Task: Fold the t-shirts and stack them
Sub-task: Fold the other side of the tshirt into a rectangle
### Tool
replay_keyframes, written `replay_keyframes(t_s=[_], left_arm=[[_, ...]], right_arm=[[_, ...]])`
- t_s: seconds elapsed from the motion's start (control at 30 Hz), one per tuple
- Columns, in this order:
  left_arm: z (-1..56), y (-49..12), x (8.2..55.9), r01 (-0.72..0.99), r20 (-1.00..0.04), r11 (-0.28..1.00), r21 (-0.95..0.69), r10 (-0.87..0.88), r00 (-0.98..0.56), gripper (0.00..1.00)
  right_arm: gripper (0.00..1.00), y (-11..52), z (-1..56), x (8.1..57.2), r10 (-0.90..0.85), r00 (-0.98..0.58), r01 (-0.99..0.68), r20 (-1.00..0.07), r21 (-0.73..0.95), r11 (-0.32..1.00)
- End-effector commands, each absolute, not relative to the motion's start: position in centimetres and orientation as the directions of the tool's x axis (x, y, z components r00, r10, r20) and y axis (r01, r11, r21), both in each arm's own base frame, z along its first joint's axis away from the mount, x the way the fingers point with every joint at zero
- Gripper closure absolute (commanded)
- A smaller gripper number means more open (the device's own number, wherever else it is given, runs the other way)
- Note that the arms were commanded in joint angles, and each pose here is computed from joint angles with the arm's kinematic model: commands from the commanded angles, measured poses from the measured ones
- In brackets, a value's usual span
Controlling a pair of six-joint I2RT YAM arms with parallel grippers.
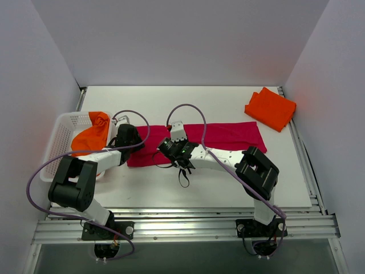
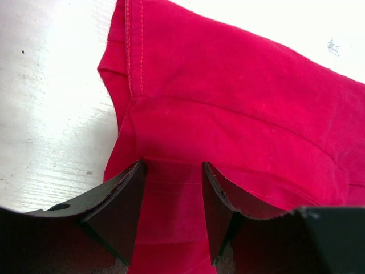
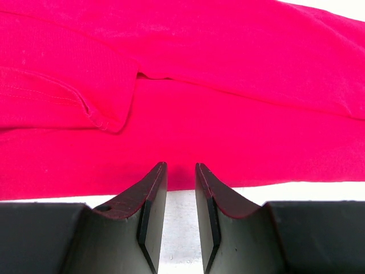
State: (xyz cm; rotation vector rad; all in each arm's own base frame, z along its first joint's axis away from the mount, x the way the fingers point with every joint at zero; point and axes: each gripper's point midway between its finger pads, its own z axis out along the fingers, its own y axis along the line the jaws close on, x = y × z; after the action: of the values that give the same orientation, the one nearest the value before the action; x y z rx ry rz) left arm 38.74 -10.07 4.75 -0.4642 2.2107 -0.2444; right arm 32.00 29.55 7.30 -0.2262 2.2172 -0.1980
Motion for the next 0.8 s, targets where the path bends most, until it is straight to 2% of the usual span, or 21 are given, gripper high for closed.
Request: replay_keyframes(t_s=[0.0, 0.3, 0.53, 0.67, 0.77], left_arm=[[6.2, -10.6, 40.3, -0.236, -0.719, 0.899, -0.369, -0.438, -0.54, 0.47], [5.7, -10.4, 40.3, -0.256, -0.712, 0.897, -0.361, -0.442, -0.545, 0.5], [5.3, -10.6, 40.5, -0.253, -0.706, 0.897, -0.362, -0.441, -0.554, 0.67], [5.4, -10.6, 40.5, -0.252, -0.707, 0.897, -0.363, -0.441, -0.553, 0.82], [5.6, -10.5, 40.4, -0.255, -0.71, 0.897, -0.361, -0.442, -0.548, 0.85]], right_arm=[[0.76, 28.5, 9.0, 32.5, -0.197, -0.575, -0.038, -0.794, -0.214, 0.976], [0.77, 28.5, 8.8, 32.5, -0.195, -0.579, -0.039, -0.791, -0.213, 0.976], [0.76, 28.6, 8.7, 32.6, -0.196, -0.58, -0.042, -0.791, -0.211, 0.977], [0.77, 28.7, 8.6, 32.6, -0.197, -0.581, -0.042, -0.79, -0.212, 0.976], [0.77, 28.6, 8.3, 32.7, -0.2, -0.584, -0.041, -0.787, -0.217, 0.975]])
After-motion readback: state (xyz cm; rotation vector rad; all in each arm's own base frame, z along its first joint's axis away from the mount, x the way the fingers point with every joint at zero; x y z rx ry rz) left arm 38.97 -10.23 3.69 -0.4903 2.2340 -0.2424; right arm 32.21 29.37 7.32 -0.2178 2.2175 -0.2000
